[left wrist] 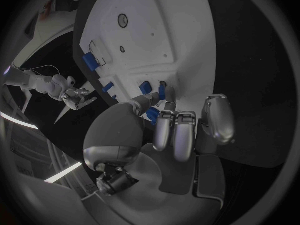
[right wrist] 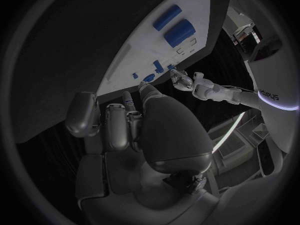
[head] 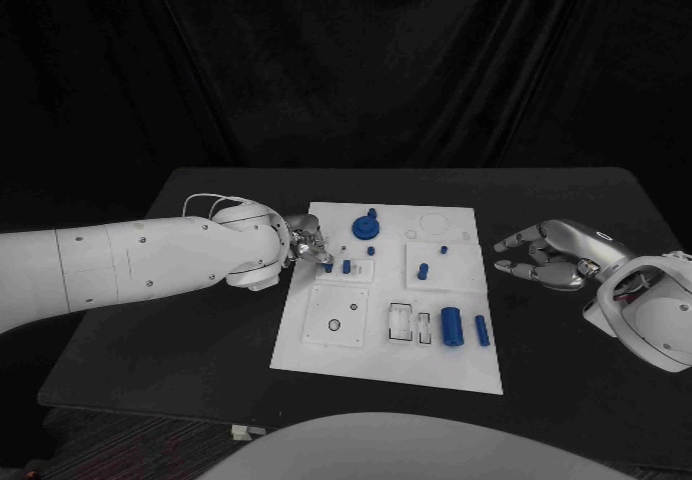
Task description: Assemble the parts on the task board
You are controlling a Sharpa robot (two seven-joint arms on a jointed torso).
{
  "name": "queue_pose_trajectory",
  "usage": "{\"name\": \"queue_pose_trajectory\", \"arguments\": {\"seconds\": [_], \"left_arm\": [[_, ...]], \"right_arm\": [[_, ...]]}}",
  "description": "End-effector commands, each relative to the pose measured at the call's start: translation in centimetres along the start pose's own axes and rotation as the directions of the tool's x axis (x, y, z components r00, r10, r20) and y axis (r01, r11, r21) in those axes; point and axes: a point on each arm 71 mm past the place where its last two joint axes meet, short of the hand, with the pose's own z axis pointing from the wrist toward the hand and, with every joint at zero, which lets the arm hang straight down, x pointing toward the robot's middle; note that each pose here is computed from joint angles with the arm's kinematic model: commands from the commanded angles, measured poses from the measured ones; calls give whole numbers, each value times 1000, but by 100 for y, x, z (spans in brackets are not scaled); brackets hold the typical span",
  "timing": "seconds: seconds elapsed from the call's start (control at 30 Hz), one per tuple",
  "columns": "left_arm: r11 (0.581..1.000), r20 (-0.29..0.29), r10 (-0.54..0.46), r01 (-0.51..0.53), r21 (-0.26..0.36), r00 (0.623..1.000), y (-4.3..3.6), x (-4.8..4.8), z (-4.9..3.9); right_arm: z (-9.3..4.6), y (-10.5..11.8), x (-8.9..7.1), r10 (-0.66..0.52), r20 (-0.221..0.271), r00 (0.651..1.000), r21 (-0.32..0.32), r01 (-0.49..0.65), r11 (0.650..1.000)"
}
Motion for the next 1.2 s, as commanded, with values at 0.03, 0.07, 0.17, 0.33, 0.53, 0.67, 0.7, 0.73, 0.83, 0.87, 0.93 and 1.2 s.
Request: {"name": "queue_pose_trajectory", "arguments": {"seconds": [0.03, 0.07, 0.17, 0.33, 0.53, 0.67, 0.7, 0.73, 0.83, 0.87, 0.93, 1.2], "left_arm": [[1000, -20, 2, -2, -4, 1000, 7, 50, -4], [1000, -21, 2, -2, -4, 1000, 9, 51, -6], [1000, -23, 2, -2, -7, 1000, 17, 54, -10], [1000, -25, 3, -3, -10, 1000, 27, 56, -15], [1000, -27, 4, -4, -12, 1000, 35, 56, -14], [1000, -31, 6, -6, -11, 1000, 36, 58, -12], [1000, -32, 6, -6, -10, 999, 35, 59, -12], [1000, -33, 7, -7, -9, 999, 34, 60, -11], [1000, -36, 9, -9, -5, 999, 29, 63, -9], [1000, -38, 10, -10, -3, 999, 27, 64, -8], [1000, -41, 11, -11, 0, 999, 24, 66, -7], [1000, -48, 16, -16, 2, 999, 19, 70, 1]], "right_arm": [[-7, -8, 11, 0, -3, 1000, 15, 0, 1000], [-7, -8, 11, 0, -3, 1000, 15, 0, 1000], [-8, -9, 10, 0, -3, 1000, 15, 0, 1000], [-10, -13, 10, 0, -3, 1000, 17, 0, 1000], [-10, -16, 10, -1, -3, 1000, 18, 1, 1000], [-9, -16, 13, -1, -4, 1000, 18, 1, 1000], [-8, -16, 13, -1, -4, 1000, 18, 1, 1000], [-8, -16, 14, -1, -4, 1000, 18, 1, 1000], [-7, -16, 16, -1, -4, 1000, 18, 1, 1000], [-7, -16, 16, -1, -4, 1000, 18, 1, 1000], [-6, -16, 17, -1, -5, 1000, 18, 1, 1000], [-7, -21, 19, -1, -6, 1000, 19, 1, 1000]]}}
